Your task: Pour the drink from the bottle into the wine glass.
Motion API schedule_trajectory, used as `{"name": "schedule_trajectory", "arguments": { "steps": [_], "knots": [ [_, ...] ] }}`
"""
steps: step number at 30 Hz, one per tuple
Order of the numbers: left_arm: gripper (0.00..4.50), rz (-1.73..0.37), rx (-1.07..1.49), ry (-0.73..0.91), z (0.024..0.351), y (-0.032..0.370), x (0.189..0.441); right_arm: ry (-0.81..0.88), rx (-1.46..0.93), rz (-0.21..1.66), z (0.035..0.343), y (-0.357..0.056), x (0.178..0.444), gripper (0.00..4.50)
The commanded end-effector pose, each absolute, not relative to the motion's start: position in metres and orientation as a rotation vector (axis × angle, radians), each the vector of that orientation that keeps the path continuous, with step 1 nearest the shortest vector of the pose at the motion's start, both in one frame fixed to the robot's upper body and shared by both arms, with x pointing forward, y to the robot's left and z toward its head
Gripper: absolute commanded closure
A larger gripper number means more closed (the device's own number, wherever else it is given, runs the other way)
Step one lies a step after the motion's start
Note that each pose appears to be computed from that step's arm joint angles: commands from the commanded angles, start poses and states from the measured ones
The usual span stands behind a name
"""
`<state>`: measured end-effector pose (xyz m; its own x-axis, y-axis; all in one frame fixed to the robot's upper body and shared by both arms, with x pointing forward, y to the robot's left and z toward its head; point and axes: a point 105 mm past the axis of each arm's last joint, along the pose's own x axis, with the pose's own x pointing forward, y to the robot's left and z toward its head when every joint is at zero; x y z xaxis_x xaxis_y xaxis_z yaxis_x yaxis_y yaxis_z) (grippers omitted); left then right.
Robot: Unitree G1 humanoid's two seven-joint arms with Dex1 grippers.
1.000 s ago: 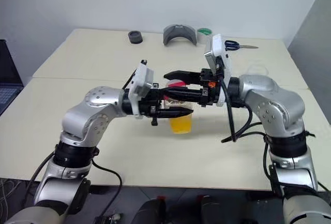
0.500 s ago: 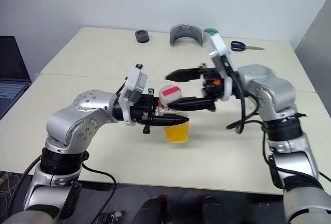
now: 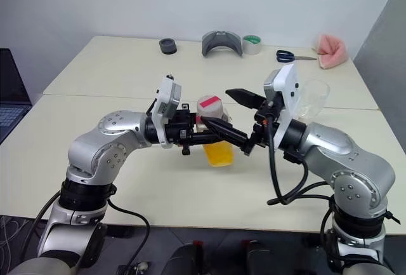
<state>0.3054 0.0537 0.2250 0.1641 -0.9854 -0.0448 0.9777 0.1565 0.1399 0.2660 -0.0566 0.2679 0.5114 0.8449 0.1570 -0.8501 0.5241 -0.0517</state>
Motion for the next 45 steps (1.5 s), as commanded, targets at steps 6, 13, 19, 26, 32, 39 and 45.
{"name": "schedule_trajectory", "arguments": {
  "steps": [6,13,19,26,32,39,45],
  "knots": [
    [2.72,-1.432,0.199,-0.136,0.236,0.051,0.306,-0.24,0.04,1.014,0.283,-0.037,0.263,0.02],
    [2.72,-1.424,0.212,-0.132,0.237,0.053,0.306,-0.235,0.052,1.067,0.281,-0.031,0.263,0.02],
    [2.72,-1.423,0.223,-0.128,0.236,0.054,0.305,-0.235,0.052,1.083,0.279,-0.028,0.268,0.38],
    [2.72,-1.428,0.227,-0.126,0.236,0.054,0.303,-0.247,0.061,1.095,0.285,-0.032,0.273,2.64],
    [2.72,-1.432,0.229,-0.124,0.236,0.055,0.3,-0.226,0.017,1.13,0.283,-0.039,0.272,2.66],
    [2.72,-1.521,0.243,-0.125,0.241,0.059,0.277,-0.236,-0.09,1.494,0.294,-0.04,0.262,2.66],
    [2.72,-1.661,0.236,-0.127,0.249,0.051,0.247,-0.209,-0.128,1.842,0.3,-0.01,0.265,2.66]
  ]
}}
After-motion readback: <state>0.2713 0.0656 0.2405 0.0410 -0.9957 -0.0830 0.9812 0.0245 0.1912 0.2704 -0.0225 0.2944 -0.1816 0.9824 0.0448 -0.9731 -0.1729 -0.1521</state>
